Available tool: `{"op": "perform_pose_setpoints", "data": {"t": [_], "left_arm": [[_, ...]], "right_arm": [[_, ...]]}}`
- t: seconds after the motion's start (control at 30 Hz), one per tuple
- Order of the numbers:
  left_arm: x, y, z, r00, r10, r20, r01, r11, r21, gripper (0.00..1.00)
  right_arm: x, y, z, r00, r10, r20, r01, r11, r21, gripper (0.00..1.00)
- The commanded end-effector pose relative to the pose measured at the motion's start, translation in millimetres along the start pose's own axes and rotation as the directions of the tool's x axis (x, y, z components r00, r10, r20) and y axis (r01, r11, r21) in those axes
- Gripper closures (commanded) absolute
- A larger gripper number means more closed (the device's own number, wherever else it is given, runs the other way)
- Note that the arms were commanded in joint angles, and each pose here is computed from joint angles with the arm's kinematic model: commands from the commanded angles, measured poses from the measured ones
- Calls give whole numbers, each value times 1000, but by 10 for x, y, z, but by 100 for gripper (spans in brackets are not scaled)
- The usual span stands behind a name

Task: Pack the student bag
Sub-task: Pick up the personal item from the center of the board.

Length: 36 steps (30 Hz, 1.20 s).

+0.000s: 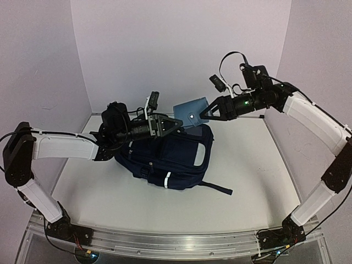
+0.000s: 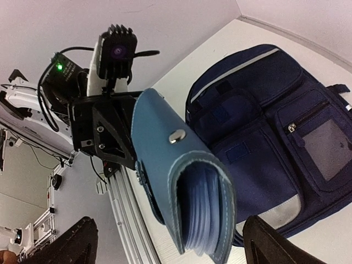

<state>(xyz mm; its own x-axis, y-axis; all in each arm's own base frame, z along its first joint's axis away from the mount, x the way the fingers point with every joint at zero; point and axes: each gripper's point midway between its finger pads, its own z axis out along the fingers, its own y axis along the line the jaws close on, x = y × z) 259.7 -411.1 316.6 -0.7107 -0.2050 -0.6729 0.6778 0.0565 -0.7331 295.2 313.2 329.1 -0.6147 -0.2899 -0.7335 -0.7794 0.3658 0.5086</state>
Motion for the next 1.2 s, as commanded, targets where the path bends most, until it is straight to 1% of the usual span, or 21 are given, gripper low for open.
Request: {"op": "perform_pose_setpoints", "data": {"t": [0.0, 0.07, 0.17, 0.27, 0.33, 0.37, 0.43, 0.5, 0.53, 0.63, 0.73, 0.8, 0.9, 0.97, 1.17], "left_arm": [[-157, -192, 104, 1000, 22, 14, -23, 998, 62, 100], [-136, -175, 144, 1000, 15, 2, -15, 998, 61, 100], [-113, -103, 185, 1000, 1, -7, -1, 999, 34, 100], [-108, -44, 225, 1000, 16, -14, -16, 1000, -22, 100], [-86, -43, 254, 998, 48, -47, -51, 997, -62, 90], [-76, -51, 257, 996, 64, -67, -69, 994, -79, 83], [-37, -47, 201, 988, 97, -118, -111, 986, -121, 65], [-13, -32, 108, 981, 122, -150, -147, 975, -166, 48], [-1, -13, 47, 978, 132, -160, -163, 967, -195, 43], [33, 82, -148, 978, 133, -163, -174, 947, -269, 37], [78, 119, -221, 979, 114, -166, -158, 947, -280, 32], [100, 29, -190, 978, 120, -171, -157, 963, -222, 28], [147, -200, -122, 975, 147, -168, -159, 985, -60, 23], [159, -315, -96, 974, 156, -162, -155, 988, 20, 23], [89, -548, -34, 974, 184, -130, -164, 975, 151, 25]], "right_arm": [[25, 37, 148, 999, -42, -23, 42, 999, 2, 16], [27, 63, 178, 998, -49, -27, 49, 999, -1, 26], [9, 81, 177, 998, -55, -22, 55, 998, 2, 47], [-2, 113, 185, 999, -43, -20, 42, 999, -13, 64], [9, 145, 191, 999, -31, -24, 30, 999, -39, 72], [15, 159, 194, 999, -25, -26, 24, 998, -51, 75], [18, 190, 190, 999, -21, -27, 20, 997, -69, 80], [19, 252, 169, 999, -25, -26, 22, 995, -96, 86], [24, 294, 155, 999, -26, -26, 23, 993, -114, 87], [26, 403, 114, 999, -27, -25, 22, 986, -164, 89], [50, 467, 104, 999, -22, -32, 15, 979, -203, 89], [87, 493, 121, 999, -8, -45, -3, 972, -236, 89], [123, 533, 155, 998, 16, -63, -33, 957, -289, 88], [131, 555, 171, 997, 27, -72, -48, 948, -315, 88], [150, 623, 164, 996, 43, -81, -70, 928, -366, 86]]}}
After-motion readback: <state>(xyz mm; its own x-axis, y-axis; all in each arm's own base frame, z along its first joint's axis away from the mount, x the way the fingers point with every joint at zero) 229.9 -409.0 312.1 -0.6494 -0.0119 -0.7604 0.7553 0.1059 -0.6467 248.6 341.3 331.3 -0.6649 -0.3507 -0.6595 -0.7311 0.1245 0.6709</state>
